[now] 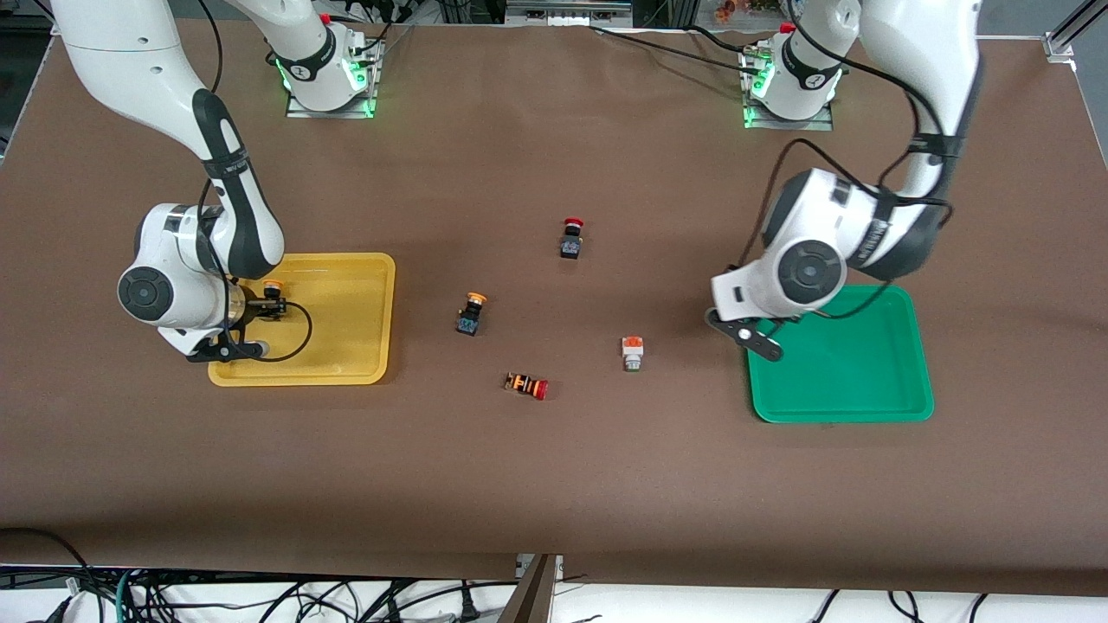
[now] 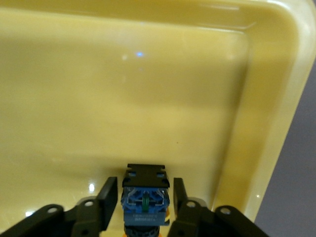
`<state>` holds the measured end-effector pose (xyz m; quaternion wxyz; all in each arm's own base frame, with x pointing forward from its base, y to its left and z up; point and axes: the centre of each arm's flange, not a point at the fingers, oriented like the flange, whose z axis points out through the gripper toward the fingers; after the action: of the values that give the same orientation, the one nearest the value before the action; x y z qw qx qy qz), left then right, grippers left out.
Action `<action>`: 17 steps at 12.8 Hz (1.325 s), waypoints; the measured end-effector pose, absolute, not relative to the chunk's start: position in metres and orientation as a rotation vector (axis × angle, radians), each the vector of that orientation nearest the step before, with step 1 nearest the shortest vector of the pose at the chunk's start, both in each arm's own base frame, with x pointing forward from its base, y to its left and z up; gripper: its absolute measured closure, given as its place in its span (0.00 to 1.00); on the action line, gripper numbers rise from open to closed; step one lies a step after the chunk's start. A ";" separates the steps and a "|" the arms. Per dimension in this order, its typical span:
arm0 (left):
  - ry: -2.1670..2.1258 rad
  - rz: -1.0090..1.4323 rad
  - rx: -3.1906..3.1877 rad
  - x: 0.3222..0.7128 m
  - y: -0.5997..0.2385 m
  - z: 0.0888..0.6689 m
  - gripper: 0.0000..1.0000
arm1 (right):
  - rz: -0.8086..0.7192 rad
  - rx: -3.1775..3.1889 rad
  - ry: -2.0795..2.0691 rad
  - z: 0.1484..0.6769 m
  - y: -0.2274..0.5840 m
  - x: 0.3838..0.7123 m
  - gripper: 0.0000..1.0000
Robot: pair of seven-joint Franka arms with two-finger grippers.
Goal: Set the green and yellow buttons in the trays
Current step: 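Release the black button in the yellow tray while the left gripper places the green button, then grasp the second black button while the left gripper grasps the second green button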
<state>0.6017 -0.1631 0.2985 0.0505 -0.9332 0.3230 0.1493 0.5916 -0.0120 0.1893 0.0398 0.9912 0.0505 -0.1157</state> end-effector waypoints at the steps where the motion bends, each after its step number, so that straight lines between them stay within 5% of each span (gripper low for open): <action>1: 1.056 0.468 -2.816 0.608 -0.141 0.292 0.59 | -0.356 3.041 0.184 0.195 -0.004 0.597 0.31; 4: 1.260 0.448 -2.784 0.623 -0.100 0.246 0.59 | -0.426 3.035 0.335 0.246 0.067 0.623 0.01; 7: 1.324 0.450 -2.778 0.626 -0.091 0.209 0.52 | -0.342 3.016 0.393 0.293 0.170 0.630 0.00; 12: 1.375 0.300 -2.807 0.632 -0.155 0.278 0.01 | -0.177 3.028 0.112 0.259 0.295 0.599 0.00; 17: 1.154 0.145 -3.065 0.631 -0.247 0.308 0.00 | -0.190 3.124 -0.300 0.227 0.326 0.591 0.00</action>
<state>0.6310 -0.2469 0.3078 -0.0684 -0.9328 0.3510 0.0441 0.5906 0.3264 0.2271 -0.0012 0.9936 -0.0956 -0.0603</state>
